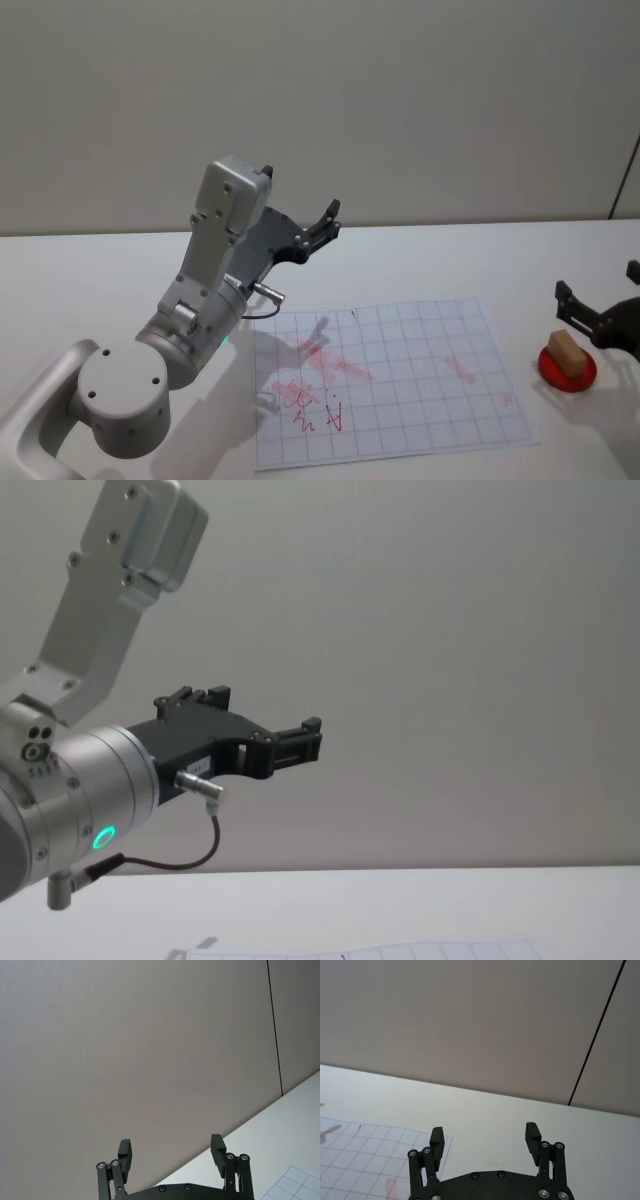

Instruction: Use the one hand to pick up the stamp and affix it onto the A4 paper.

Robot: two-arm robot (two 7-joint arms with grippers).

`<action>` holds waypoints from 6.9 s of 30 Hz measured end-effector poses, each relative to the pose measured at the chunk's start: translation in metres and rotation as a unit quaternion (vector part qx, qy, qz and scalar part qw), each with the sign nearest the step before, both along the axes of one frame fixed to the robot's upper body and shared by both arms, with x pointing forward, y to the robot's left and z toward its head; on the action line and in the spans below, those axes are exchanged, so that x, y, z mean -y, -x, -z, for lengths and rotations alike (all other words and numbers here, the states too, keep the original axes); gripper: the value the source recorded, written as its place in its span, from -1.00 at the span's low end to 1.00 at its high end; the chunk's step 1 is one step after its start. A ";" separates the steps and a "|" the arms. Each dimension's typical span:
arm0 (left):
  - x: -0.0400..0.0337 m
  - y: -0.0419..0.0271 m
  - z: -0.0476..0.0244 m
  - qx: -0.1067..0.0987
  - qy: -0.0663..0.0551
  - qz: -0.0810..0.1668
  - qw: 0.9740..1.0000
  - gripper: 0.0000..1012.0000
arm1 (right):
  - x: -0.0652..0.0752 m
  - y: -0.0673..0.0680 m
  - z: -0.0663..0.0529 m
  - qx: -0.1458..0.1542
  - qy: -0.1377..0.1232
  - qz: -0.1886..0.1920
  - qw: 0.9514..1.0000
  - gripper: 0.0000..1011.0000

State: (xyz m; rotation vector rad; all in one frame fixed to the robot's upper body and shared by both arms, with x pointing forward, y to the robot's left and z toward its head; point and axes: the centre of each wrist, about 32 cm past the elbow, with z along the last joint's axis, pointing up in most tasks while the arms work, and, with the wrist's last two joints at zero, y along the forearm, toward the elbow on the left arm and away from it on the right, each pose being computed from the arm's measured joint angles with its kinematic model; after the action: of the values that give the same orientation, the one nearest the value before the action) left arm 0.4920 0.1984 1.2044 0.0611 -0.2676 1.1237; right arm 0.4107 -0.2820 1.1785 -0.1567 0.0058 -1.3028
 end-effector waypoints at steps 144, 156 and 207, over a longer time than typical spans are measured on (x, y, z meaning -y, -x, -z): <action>0.0000 0.0000 0.0000 0.000 0.000 0.000 1.000 0.98 | -0.065 -0.068 0.033 -0.184 0.015 -0.126 0.975 -0.57; 0.0000 0.0000 0.0000 0.000 0.000 0.000 1.000 0.98 | -0.065 -0.075 -0.005 -0.104 -0.025 -0.119 0.987 -0.57; 0.0000 0.0000 0.0000 0.000 0.000 0.000 1.000 0.98 | 0.023 -0.028 -0.003 -0.187 0.025 -0.013 0.982 -0.57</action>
State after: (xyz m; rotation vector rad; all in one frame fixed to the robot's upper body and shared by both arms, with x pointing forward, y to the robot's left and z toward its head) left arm 0.4920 0.1984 1.2044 0.0611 -0.2675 1.1237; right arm 0.4389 -0.3051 1.1812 -0.4417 0.2918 -1.2328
